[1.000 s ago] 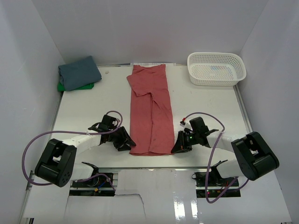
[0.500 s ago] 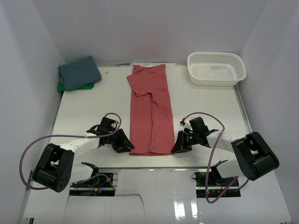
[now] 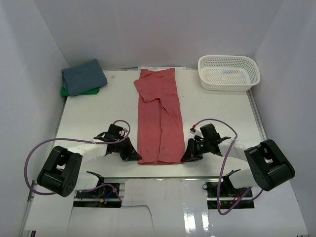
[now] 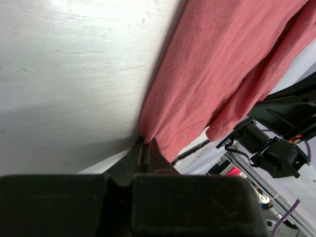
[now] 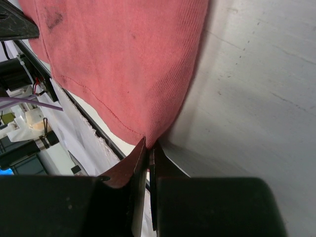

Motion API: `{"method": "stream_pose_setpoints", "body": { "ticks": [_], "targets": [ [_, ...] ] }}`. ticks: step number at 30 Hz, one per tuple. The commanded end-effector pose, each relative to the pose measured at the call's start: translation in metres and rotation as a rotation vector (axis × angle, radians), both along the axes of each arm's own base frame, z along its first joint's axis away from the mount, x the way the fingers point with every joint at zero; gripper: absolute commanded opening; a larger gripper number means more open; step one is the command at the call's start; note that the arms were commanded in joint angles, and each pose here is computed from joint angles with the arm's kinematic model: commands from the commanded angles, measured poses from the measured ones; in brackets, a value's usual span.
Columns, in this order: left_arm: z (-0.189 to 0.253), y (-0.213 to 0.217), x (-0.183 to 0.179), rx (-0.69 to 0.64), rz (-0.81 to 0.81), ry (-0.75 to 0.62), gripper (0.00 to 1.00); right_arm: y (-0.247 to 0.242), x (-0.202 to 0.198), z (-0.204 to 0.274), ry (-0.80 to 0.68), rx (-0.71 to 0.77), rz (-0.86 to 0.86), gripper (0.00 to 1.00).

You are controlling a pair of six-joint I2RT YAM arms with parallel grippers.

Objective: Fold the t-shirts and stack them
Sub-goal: Grab the bottom of the folded rectangular tshirt with both arms

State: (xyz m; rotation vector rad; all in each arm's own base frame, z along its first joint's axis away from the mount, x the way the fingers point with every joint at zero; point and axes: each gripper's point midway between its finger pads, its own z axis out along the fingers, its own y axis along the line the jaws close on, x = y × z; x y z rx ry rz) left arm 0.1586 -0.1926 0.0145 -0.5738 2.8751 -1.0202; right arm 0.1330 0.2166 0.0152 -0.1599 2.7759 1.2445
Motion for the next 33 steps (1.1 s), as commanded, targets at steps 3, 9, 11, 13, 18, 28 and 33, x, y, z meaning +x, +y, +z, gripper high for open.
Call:
{"method": "stream_pose_setpoints", "body": {
  "ticks": [3,9,11,13,18,28,33],
  "targets": [
    [-0.018,0.011,-0.013,0.074,-0.026,0.018,0.0,-0.009,-0.005,-0.009,0.007,-0.067,0.015,0.08],
    [-0.008,0.006,-0.024,0.027,-0.049,0.024,0.0,-0.014,-0.019,-0.008,0.015,-0.093,0.045,0.08],
    [-0.006,0.007,-0.027,0.028,-0.05,0.033,0.0,-0.018,-0.023,-0.007,0.01,-0.117,0.05,0.08],
    [-0.005,0.007,-0.032,0.027,-0.06,0.038,0.0,-0.018,-0.028,-0.004,0.001,-0.123,0.064,0.08],
    [-0.003,0.004,-0.04,0.014,-0.068,0.055,0.0,-0.02,-0.038,-0.002,0.003,-0.133,0.07,0.08],
    [0.028,-0.008,-0.024,-0.035,-0.071,0.02,0.0,-0.011,-0.025,0.027,-0.047,-0.108,0.096,0.08],
    [0.038,-0.013,-0.018,-0.05,-0.072,0.011,0.0,-0.003,-0.018,0.041,-0.065,-0.083,0.104,0.08]
  ]
}}
